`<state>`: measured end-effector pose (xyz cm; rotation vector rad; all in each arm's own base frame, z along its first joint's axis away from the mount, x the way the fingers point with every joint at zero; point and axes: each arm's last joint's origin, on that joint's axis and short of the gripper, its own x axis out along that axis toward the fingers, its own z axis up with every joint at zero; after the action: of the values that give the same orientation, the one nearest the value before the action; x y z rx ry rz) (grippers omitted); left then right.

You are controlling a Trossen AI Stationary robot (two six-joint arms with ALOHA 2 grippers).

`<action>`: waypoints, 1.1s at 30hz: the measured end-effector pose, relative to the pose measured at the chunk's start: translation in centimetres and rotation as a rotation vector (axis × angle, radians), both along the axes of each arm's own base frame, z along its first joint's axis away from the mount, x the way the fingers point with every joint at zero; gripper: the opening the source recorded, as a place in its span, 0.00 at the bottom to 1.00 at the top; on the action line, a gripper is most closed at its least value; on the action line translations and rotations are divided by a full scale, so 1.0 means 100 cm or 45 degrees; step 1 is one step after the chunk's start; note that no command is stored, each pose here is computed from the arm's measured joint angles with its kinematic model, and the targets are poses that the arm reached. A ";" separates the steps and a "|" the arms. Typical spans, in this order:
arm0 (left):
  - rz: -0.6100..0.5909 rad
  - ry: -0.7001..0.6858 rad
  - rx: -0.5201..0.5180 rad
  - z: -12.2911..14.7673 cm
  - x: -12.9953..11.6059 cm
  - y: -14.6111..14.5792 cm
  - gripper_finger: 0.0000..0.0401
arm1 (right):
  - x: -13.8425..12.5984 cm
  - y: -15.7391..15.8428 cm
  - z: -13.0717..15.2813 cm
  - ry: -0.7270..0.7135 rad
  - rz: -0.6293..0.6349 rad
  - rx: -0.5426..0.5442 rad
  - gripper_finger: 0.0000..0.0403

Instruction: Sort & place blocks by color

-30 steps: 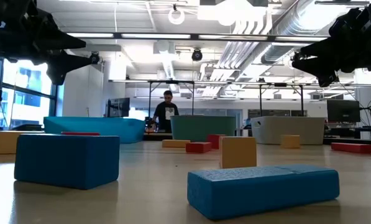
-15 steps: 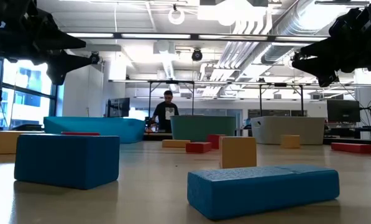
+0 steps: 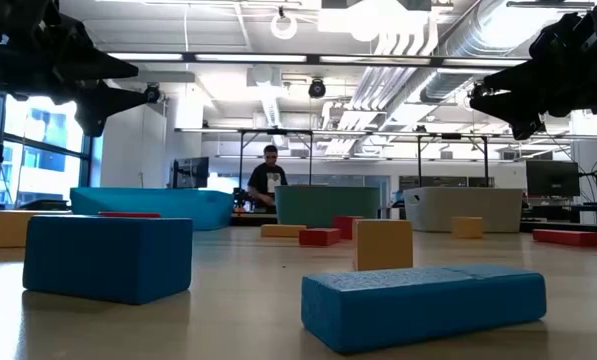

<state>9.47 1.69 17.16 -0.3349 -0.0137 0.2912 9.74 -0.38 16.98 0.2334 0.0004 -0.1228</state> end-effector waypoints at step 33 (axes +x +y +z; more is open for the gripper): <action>0.218 -0.084 -0.051 0.057 -0.006 0.004 0.58 | 0.000 0.000 0.000 0.000 0.000 0.000 0.52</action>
<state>8.88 2.10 22.87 -0.3838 -0.1020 0.4502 9.74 -0.38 16.98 0.2333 0.0007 -0.1227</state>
